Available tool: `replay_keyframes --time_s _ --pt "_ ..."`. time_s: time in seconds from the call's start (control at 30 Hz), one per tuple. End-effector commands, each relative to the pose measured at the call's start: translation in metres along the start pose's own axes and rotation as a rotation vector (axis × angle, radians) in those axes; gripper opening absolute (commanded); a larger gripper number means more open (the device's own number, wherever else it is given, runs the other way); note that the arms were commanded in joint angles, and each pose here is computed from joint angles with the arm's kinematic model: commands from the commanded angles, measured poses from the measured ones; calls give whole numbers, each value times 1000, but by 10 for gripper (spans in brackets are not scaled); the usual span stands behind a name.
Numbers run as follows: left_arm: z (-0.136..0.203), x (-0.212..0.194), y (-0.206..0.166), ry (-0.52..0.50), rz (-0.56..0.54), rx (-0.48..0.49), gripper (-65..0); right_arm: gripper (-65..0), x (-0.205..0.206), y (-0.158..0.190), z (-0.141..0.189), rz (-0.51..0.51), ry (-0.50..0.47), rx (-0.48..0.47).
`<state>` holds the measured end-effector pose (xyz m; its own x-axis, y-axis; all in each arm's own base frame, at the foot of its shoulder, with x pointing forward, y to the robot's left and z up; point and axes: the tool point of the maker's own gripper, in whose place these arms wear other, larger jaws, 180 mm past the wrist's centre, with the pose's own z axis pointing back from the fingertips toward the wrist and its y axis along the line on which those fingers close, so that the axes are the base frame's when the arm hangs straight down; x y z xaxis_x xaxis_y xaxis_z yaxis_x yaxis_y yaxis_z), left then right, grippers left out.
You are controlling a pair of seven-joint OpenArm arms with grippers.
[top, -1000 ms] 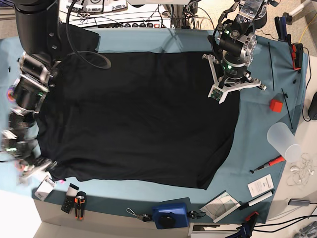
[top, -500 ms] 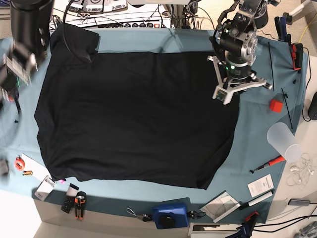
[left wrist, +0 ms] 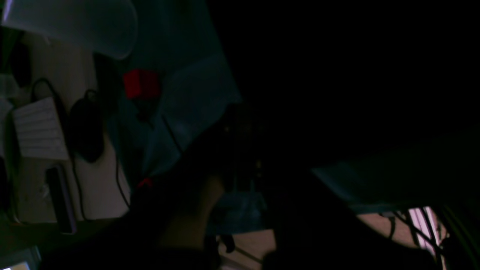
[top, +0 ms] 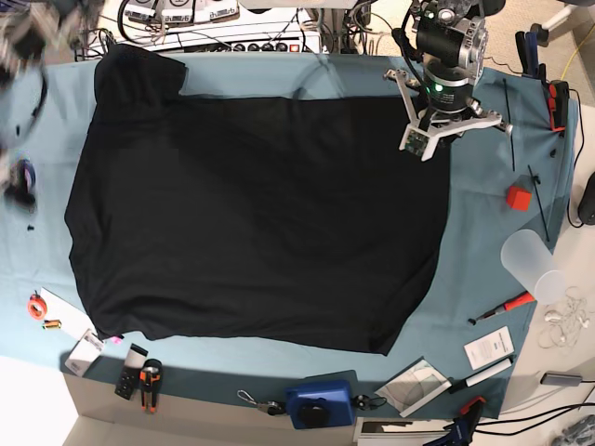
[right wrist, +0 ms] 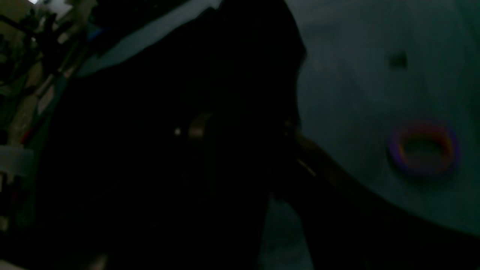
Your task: Layout the t-shirt on the table in an organized manner, then fold the t-shirt properly
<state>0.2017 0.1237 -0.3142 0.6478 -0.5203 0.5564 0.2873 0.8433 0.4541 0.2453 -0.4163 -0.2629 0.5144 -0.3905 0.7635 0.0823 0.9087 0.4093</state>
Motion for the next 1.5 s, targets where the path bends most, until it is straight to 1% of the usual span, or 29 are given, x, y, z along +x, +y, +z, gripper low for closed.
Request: replay_keyframes --time_s 0.0,0.07,0.2,0.37,0.5,0.6,0.7,0.83,0.93,1.17,1.37,1.47 --pt "3 7 4 -31 10 15 -650 -417 13 3 11 27 -49 18" --pt "4 9 -3 -32 39 -16 -650 -417 -10 0 19 23 -8 23" --pt "5 14 -17 -37 97 -73 -650 -417 -65 -9 30 -45 101 -5" --pt "7 24 -23 -62 137 -86 -650 -417 -114 -9 40 -123 182 -20" --pt "7 24 -23 -66 138 -86 -650 -417 -148 -6 47 -164 258 -25" --pt "7 24 -23 -67 138 -86 -650 -417 -175 -2 50 -180 334 -27" --pt "7 24 -23 -67 137 -86 -650 -417 -197 -6 53 -176 410 -71" --pt "7 25 -24 -69 132 -89 -650 -417 -205 -7 54 -181 429 -84" --pt "8 29 -23 -90 132 -88 -650 -417 -214 -5 54 -192 444 -91" --pt "8 34 -23 -120 135 -88 -650 -418 -231 5 51 -240 442 -74" --pt "8 34 -23 -120 135 -88 -650 -419 -230 7 51 -236 441 -71" --pt "9 37 -22 -138 136 -87 -650 -419 -238 15 44 -230 472 -42"
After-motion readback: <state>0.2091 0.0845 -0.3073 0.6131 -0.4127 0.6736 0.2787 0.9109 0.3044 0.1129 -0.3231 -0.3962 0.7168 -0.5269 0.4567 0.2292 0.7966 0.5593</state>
